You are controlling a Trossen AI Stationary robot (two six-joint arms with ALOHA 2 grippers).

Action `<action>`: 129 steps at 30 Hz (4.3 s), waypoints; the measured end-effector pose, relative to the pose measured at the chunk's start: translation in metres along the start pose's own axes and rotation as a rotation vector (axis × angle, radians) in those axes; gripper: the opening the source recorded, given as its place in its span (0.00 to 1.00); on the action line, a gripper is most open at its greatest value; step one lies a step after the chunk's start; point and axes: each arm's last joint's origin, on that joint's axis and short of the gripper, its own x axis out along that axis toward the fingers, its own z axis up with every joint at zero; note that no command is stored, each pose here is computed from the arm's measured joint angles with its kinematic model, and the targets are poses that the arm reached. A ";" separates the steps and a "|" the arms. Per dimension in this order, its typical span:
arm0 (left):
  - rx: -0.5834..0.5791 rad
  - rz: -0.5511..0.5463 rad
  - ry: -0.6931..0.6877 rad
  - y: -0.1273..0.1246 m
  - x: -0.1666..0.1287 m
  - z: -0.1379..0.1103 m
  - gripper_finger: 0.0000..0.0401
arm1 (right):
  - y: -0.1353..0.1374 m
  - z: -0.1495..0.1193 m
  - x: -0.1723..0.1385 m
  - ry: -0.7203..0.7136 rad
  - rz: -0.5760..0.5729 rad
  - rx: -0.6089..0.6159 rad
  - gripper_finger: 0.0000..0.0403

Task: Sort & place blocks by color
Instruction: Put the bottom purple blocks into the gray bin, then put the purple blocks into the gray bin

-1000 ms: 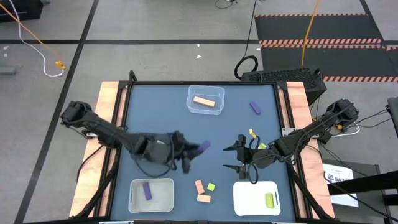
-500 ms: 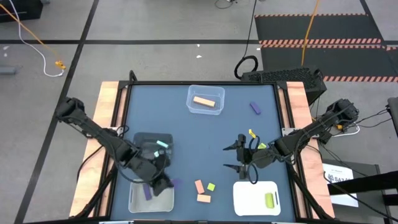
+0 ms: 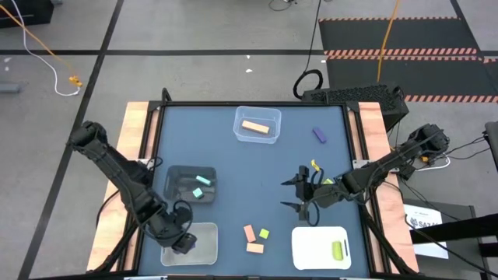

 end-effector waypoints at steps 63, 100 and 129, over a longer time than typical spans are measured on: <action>0.383 -0.403 -0.886 -0.059 -0.060 0.135 0.67 | -0.216 -0.122 -0.029 0.554 -0.774 0.687 0.69; 0.803 -0.075 -1.242 -0.076 -0.019 0.167 0.67 | -0.142 -0.014 -0.037 -0.295 -0.121 0.440 0.21; 1.197 -0.295 -1.443 -0.104 -0.002 0.183 0.67 | -0.055 0.003 0.006 -0.544 0.248 0.067 0.21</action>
